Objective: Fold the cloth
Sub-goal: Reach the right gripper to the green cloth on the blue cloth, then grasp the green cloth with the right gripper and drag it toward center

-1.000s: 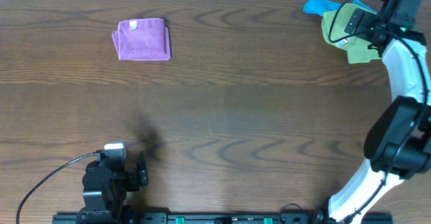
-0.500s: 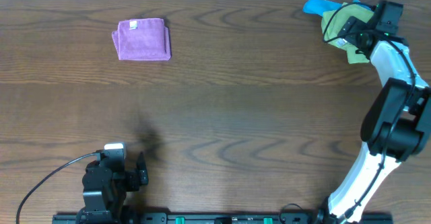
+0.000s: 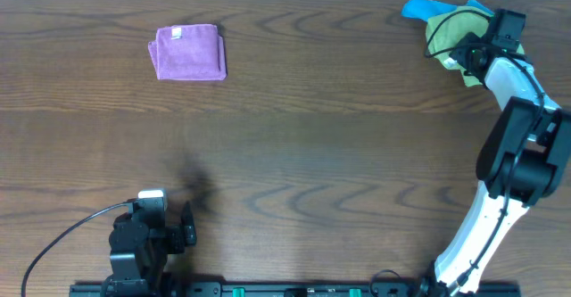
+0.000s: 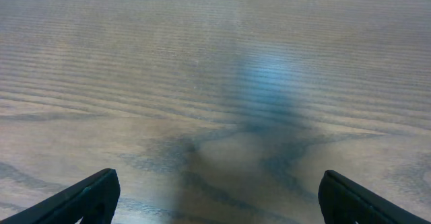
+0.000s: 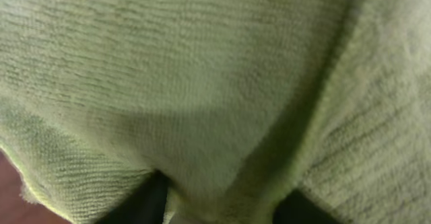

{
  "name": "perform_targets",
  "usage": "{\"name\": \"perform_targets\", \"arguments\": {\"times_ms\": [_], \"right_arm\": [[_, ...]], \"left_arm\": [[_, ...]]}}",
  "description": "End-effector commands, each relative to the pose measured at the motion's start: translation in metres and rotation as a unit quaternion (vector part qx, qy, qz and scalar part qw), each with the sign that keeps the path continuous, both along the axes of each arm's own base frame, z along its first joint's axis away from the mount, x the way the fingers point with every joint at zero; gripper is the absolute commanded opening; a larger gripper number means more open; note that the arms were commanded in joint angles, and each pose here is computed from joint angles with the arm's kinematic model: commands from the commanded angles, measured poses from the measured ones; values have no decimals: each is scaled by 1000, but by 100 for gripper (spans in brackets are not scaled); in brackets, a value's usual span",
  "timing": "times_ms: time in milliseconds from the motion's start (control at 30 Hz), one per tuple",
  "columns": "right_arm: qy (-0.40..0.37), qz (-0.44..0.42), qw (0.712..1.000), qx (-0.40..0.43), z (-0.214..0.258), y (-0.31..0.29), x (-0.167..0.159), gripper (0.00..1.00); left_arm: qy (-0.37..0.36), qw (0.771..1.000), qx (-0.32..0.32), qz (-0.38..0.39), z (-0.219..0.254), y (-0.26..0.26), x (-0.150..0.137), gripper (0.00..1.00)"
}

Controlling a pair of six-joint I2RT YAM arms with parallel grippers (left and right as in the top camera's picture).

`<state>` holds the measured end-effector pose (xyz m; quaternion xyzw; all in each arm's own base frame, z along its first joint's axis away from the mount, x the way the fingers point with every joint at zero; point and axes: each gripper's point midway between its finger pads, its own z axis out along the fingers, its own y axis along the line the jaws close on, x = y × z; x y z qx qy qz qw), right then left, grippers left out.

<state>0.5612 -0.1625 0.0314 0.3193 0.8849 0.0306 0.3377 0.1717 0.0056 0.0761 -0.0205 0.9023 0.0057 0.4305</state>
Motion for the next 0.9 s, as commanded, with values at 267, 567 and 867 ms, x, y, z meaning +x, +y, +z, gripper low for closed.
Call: {"name": "perform_targets", "arguments": {"times_ms": [267, 567, 867], "right_arm": [[-30, 46, 997, -47, 52, 5, 7, 1], [-19, 121, 988, -92, 124, 39, -20, 1], [12, 183, 977, -107, 180, 80, -73, 1]], "left_arm": [[34, 999, 7, 4, -15, 2, -10, 95], [34, 999, 7, 4, -15, 2, -10, 95], [34, 999, 7, 4, -15, 2, -10, 95]]}}
